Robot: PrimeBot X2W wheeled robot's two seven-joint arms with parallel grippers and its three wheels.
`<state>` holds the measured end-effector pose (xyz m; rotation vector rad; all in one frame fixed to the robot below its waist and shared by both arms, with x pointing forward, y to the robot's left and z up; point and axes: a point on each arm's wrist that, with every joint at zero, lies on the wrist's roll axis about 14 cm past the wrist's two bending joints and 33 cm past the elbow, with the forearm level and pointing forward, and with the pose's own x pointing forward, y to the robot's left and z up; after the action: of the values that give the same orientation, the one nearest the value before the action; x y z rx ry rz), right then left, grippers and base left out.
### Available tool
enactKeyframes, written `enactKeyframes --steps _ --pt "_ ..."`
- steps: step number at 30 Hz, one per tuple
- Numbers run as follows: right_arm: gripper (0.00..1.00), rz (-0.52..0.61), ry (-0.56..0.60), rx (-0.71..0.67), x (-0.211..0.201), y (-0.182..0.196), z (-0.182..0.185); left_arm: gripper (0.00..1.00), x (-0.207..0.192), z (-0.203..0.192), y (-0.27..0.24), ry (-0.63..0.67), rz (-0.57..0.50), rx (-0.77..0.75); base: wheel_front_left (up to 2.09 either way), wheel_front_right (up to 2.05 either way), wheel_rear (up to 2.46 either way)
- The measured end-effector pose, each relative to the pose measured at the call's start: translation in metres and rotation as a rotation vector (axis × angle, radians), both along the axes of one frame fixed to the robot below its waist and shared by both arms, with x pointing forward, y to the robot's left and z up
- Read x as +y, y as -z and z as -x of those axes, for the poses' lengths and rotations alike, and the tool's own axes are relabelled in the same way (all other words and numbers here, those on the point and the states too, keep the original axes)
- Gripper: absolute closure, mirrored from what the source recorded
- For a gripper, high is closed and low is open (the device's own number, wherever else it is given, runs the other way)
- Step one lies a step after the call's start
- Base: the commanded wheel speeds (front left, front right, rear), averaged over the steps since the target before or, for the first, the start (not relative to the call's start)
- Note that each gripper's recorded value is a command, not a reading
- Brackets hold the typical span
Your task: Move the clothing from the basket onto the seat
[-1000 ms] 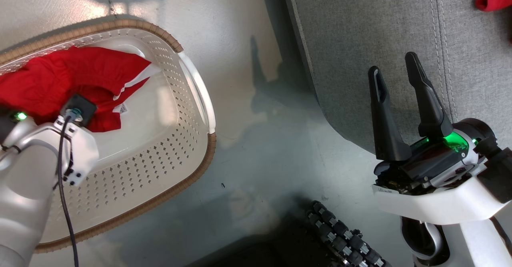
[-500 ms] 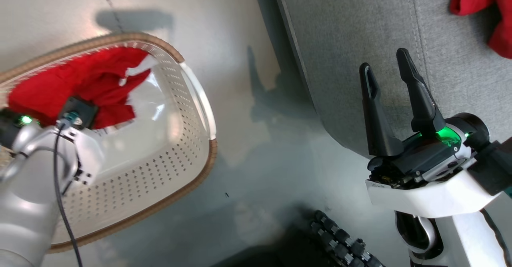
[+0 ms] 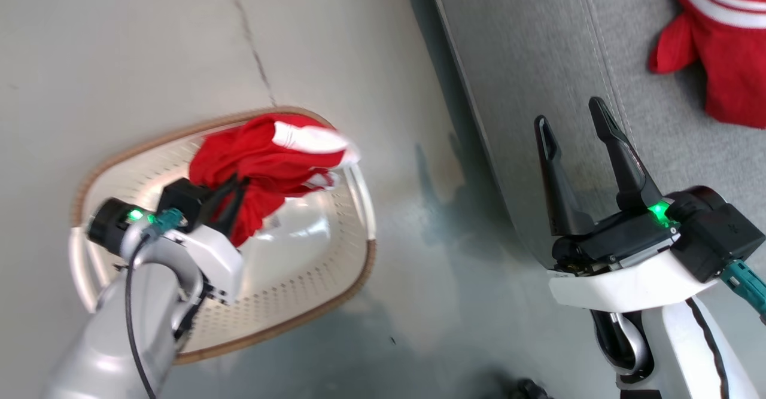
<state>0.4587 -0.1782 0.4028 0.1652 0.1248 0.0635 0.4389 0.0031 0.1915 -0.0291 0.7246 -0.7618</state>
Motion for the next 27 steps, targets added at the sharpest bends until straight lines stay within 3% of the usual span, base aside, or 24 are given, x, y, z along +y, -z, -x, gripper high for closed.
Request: enactKeyframes --steps 6,13,27 --pt "0.00 0.008 -0.031 -0.026 0.010 -0.020 0.001 1.00 0.013 -0.009 -0.062 -0.146 0.084 -0.089 0.00 0.00 0.00" --pt "0.00 -0.010 -0.073 -0.046 0.027 -0.044 0.006 1.00 0.047 -0.017 -0.127 -0.289 0.113 -0.224 0.00 0.00 0.00" --pt "0.00 -0.033 -0.140 -0.115 0.051 -0.095 0.036 1.00 0.086 -0.011 -0.262 -0.435 0.198 -0.555 0.00 0.00 0.00"
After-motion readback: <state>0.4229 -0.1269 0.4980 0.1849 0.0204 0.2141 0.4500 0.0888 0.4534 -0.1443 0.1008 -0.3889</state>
